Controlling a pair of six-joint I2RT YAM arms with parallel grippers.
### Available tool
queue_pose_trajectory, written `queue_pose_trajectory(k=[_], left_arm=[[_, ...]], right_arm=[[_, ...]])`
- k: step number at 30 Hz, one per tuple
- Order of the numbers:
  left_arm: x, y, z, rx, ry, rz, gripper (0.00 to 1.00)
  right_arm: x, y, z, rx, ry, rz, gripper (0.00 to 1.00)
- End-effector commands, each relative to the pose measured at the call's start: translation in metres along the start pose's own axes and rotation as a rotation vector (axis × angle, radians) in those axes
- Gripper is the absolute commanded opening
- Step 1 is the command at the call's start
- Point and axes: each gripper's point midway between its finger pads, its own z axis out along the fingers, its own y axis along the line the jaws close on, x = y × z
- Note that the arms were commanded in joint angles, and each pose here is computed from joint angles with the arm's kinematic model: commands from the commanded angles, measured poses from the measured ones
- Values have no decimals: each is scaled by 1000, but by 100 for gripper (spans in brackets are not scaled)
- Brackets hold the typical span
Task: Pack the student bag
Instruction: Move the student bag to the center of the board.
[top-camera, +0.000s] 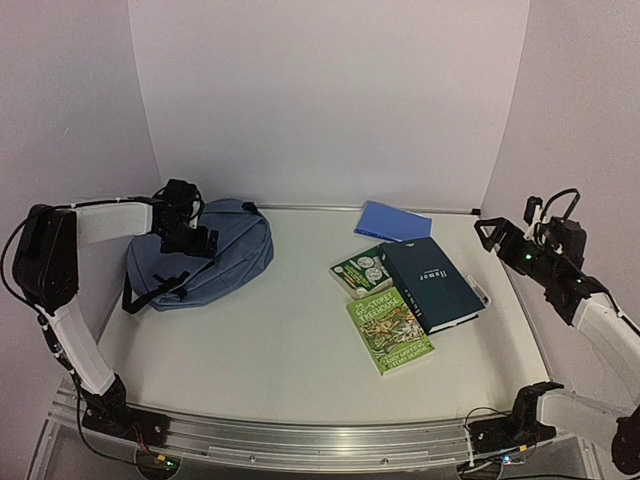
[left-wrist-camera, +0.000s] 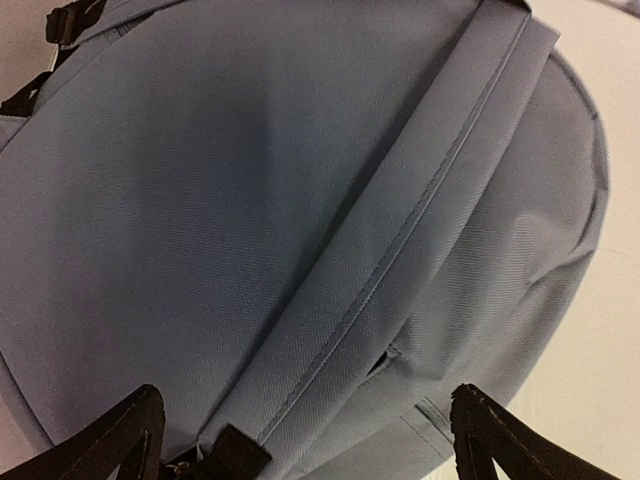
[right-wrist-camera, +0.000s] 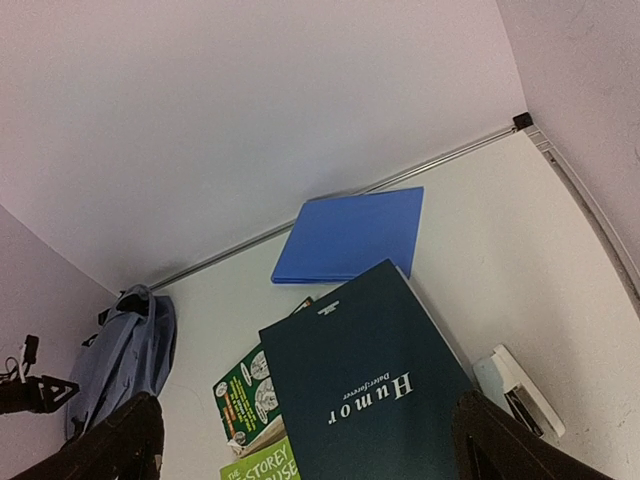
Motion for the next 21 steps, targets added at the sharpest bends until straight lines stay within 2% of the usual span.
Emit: queue_pose_trajectory(k=[1, 4, 6, 12, 15, 17, 21], left_arm=[[-4, 24, 17, -202, 39, 70, 100], [10, 24, 35, -214, 96, 74, 99], [20, 17, 44, -175, 121, 76, 93], [43, -17, 56, -40, 174, 59, 28], [50, -50, 51, 33, 176, 73, 7], [50, -79, 40, 100, 167, 60, 1], [52, -153, 7, 265, 162, 13, 0]], right_arm=[[-2, 11, 1, -56, 15, -28, 98], [1, 11, 3, -59, 26, -28, 98], [2, 11, 4, -64, 32, -31, 98], [5, 10, 7, -63, 47, -31, 98], [5, 10, 8, -65, 51, -34, 98], [6, 10, 8, -67, 56, -37, 98], [9, 11, 10, -72, 75, -47, 98]])
